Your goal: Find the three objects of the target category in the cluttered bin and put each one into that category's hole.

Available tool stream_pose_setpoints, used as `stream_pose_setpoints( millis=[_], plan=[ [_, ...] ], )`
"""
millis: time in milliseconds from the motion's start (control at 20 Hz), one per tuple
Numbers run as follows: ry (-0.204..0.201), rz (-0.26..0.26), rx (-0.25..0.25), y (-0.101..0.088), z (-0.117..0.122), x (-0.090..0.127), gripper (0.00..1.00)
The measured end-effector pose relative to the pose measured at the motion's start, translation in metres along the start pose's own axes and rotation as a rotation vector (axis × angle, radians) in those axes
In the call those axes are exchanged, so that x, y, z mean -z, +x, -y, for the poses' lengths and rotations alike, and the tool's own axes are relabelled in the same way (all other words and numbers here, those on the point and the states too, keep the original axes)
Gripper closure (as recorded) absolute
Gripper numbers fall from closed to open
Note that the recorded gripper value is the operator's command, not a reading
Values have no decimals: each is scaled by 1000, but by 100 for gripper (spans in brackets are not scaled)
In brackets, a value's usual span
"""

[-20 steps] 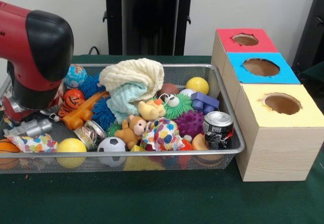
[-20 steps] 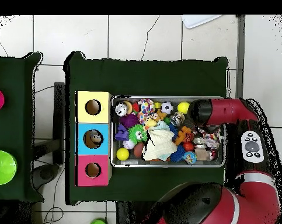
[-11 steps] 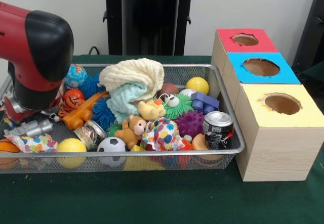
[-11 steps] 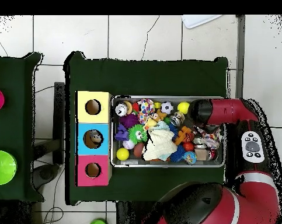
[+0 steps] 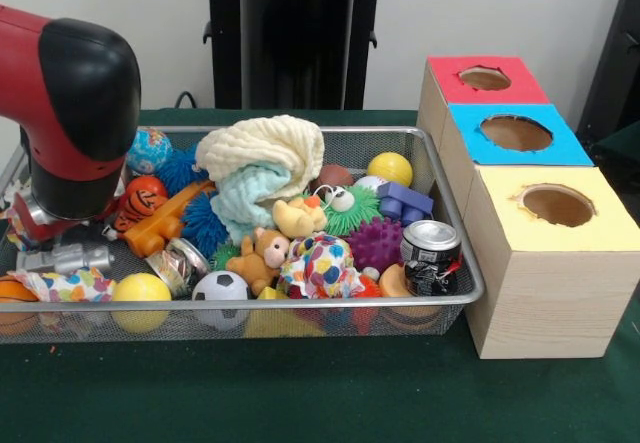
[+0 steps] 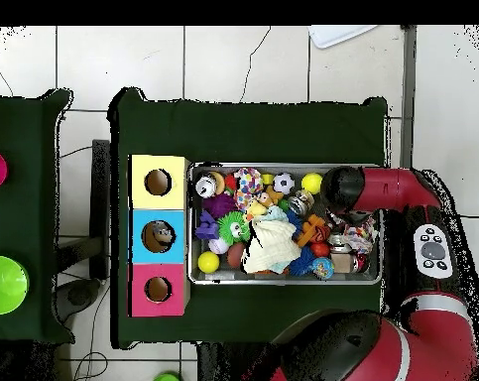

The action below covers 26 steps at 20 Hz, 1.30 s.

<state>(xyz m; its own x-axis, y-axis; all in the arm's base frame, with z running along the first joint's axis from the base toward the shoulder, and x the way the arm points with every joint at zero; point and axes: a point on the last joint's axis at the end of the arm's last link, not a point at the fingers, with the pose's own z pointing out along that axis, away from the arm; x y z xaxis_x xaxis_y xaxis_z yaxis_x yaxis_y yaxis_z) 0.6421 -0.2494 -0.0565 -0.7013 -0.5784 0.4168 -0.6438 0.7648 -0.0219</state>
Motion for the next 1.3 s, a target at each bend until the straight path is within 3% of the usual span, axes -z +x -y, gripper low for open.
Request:
stream_pose_setpoints(
  millis=[400,800,1300],
  plan=[
    [-2,-6,-3,2,0,-3,0],
    [25,-70,7,20,2,-11,0],
    [50,-109,13,30,4,-8,0]
  ],
)
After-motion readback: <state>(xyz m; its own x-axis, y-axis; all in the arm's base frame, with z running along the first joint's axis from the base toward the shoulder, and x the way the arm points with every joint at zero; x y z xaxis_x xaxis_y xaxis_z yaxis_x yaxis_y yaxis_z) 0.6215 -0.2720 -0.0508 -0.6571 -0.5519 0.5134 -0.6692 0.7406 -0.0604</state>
